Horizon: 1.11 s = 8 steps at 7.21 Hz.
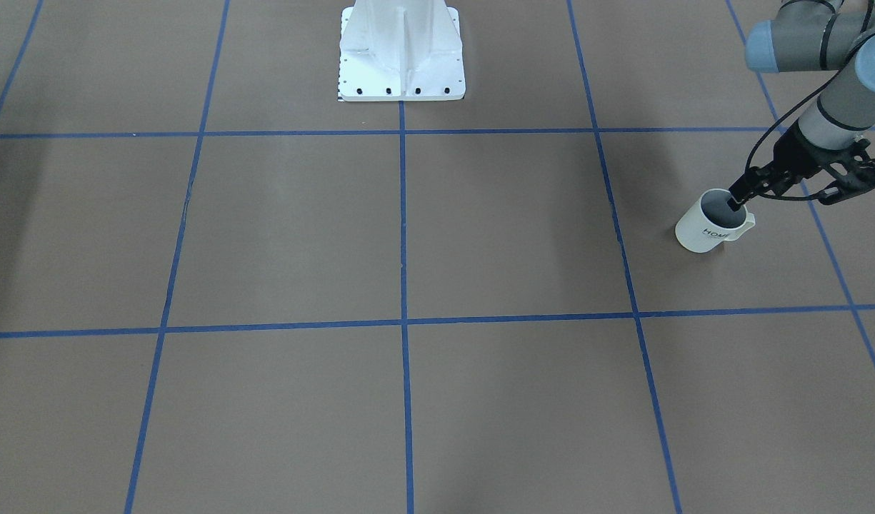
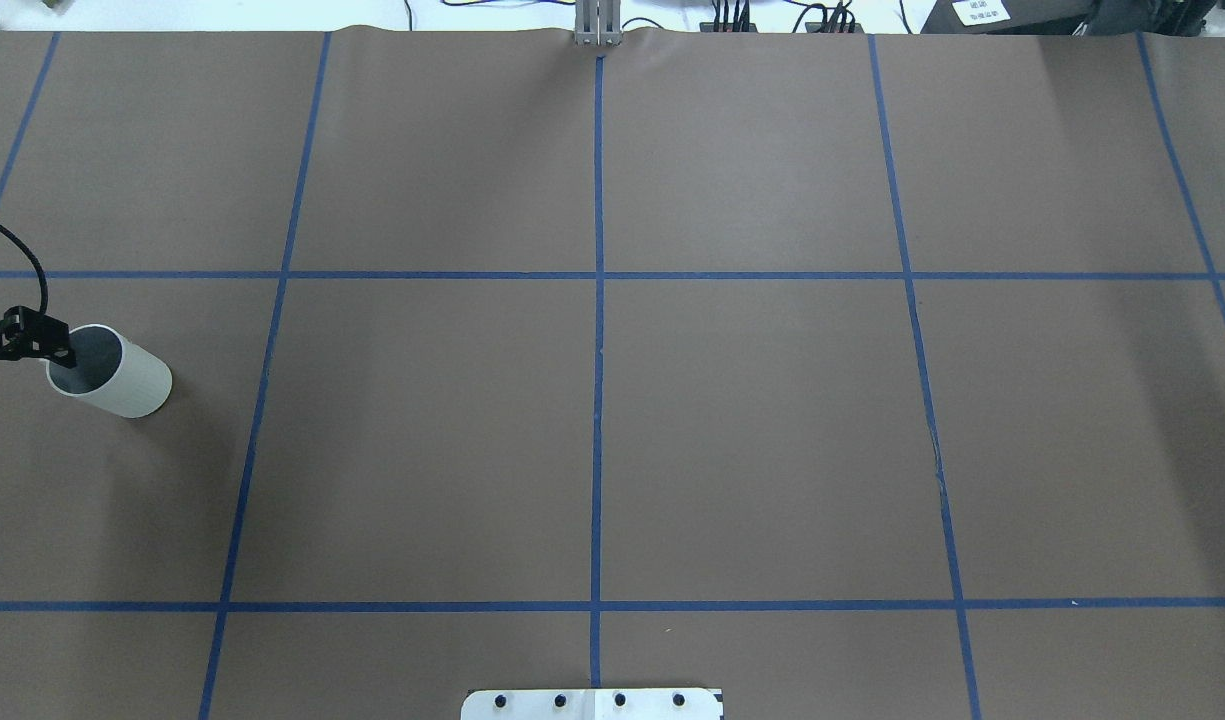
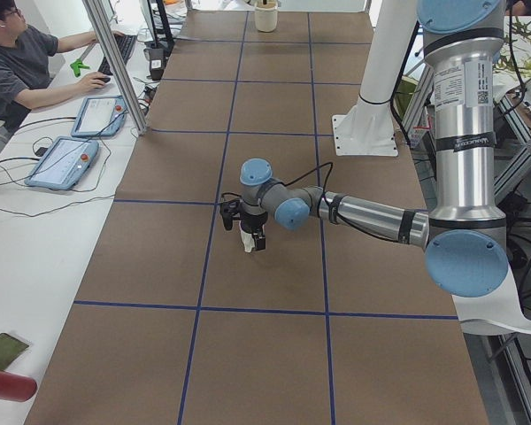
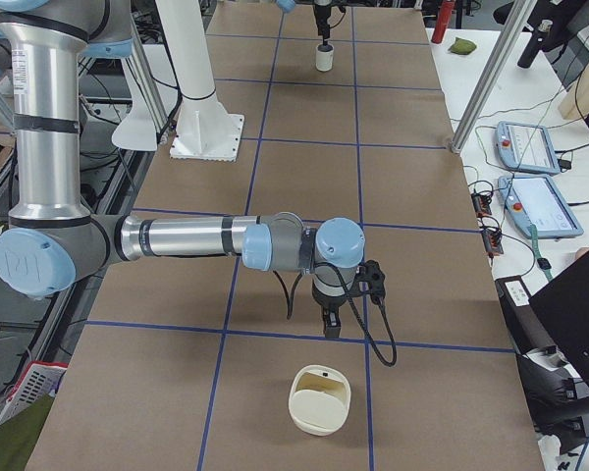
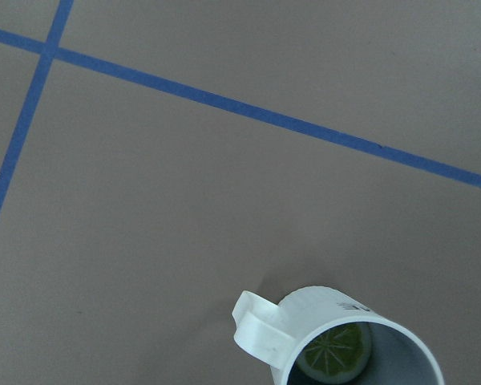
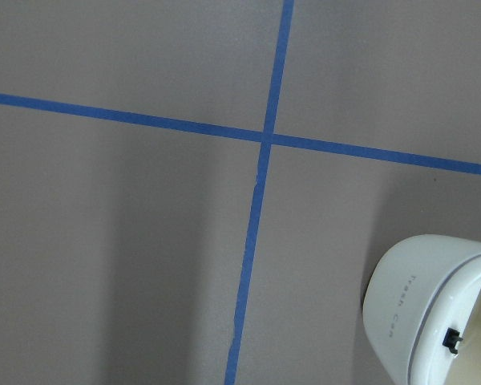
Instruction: Left arm hands cup to right arm to dump lemon
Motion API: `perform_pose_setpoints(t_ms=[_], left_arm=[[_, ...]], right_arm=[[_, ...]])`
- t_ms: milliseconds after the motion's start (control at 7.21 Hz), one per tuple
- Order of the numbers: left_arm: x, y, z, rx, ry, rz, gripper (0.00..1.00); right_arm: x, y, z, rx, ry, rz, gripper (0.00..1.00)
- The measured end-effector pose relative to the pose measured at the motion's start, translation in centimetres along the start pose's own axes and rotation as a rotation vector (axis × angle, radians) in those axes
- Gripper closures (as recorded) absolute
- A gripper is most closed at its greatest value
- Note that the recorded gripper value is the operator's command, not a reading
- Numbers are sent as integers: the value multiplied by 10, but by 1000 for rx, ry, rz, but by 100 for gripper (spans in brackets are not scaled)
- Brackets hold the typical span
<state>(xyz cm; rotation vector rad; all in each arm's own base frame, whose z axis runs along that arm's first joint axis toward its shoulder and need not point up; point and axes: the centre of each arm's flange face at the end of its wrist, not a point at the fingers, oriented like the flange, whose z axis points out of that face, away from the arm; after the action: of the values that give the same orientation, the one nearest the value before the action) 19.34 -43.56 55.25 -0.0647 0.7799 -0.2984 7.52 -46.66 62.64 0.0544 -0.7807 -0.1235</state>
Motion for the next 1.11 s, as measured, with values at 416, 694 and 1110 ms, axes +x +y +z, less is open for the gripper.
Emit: perform_pose_setpoints(t_ms=[416,694,1110], left_arm=[[8,4,9,-16,-5,5,88],[9,5,9,-21,-2,1,100],[20,8,-19,-75,58,-18,100]], right_arm=[[0,-1,0,1,0,0,0],[-2,-3,-2,4,0,-3,0],[-9,-8,-7,16,-3,6,0]])
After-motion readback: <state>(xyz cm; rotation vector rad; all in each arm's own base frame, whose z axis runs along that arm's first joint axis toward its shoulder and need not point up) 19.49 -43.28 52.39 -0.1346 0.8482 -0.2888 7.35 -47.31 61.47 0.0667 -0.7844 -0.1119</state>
